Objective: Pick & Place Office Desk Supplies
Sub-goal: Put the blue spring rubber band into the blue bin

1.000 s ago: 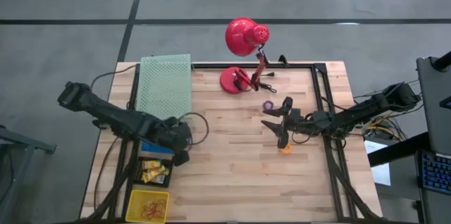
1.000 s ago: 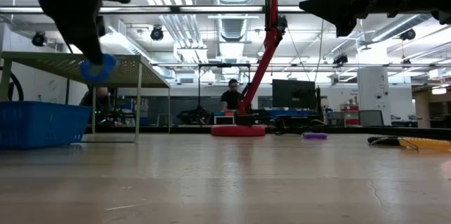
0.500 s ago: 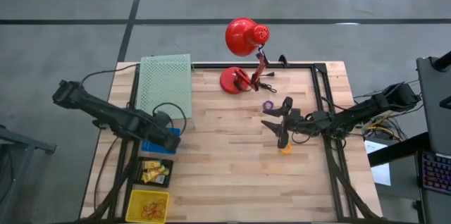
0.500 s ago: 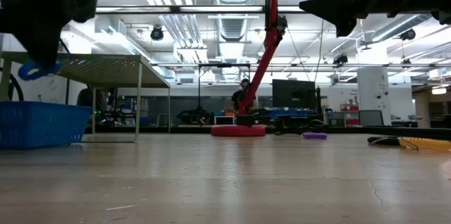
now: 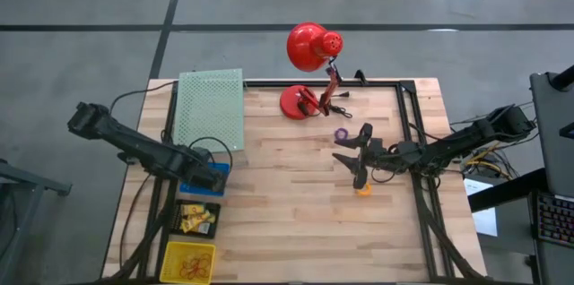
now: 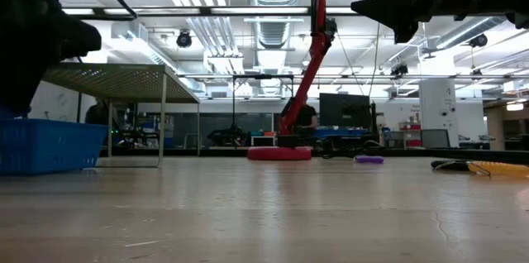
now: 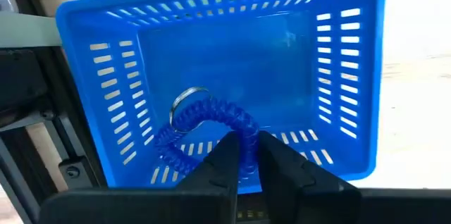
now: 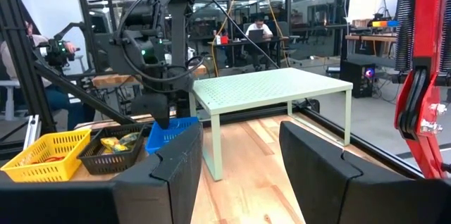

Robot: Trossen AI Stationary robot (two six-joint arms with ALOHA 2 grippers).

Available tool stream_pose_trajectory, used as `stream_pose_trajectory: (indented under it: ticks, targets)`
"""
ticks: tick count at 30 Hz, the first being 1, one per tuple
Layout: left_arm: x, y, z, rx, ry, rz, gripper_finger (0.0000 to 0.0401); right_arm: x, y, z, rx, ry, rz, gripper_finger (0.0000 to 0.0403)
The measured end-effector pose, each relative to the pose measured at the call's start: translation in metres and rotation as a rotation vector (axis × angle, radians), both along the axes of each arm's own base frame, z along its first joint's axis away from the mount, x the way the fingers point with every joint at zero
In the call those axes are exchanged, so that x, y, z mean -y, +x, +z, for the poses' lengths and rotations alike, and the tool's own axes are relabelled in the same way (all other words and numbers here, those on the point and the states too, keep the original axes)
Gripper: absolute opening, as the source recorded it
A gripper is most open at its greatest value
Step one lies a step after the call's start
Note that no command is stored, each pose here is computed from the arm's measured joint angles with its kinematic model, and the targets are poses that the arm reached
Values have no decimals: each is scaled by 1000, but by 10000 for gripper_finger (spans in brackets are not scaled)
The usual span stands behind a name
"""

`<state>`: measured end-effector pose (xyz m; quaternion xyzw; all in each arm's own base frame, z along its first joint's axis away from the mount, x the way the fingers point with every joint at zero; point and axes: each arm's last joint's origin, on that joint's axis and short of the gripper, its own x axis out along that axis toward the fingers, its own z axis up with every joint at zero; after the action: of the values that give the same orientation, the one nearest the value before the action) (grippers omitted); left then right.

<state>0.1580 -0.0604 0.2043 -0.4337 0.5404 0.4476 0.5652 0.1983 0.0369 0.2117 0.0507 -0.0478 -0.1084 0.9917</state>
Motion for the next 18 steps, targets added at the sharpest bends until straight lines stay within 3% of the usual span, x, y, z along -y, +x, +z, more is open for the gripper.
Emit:
stream_pose_trajectory:
  ticks: [8, 18]
  targets:
    - [0, -1, -7, 3, -6, 4, 49, 0, 0, 0, 0, 2, 0, 185]
    - [0, -1, -11, 12, -14, 7, 92, 0, 0, 0, 1, 2, 0, 185]
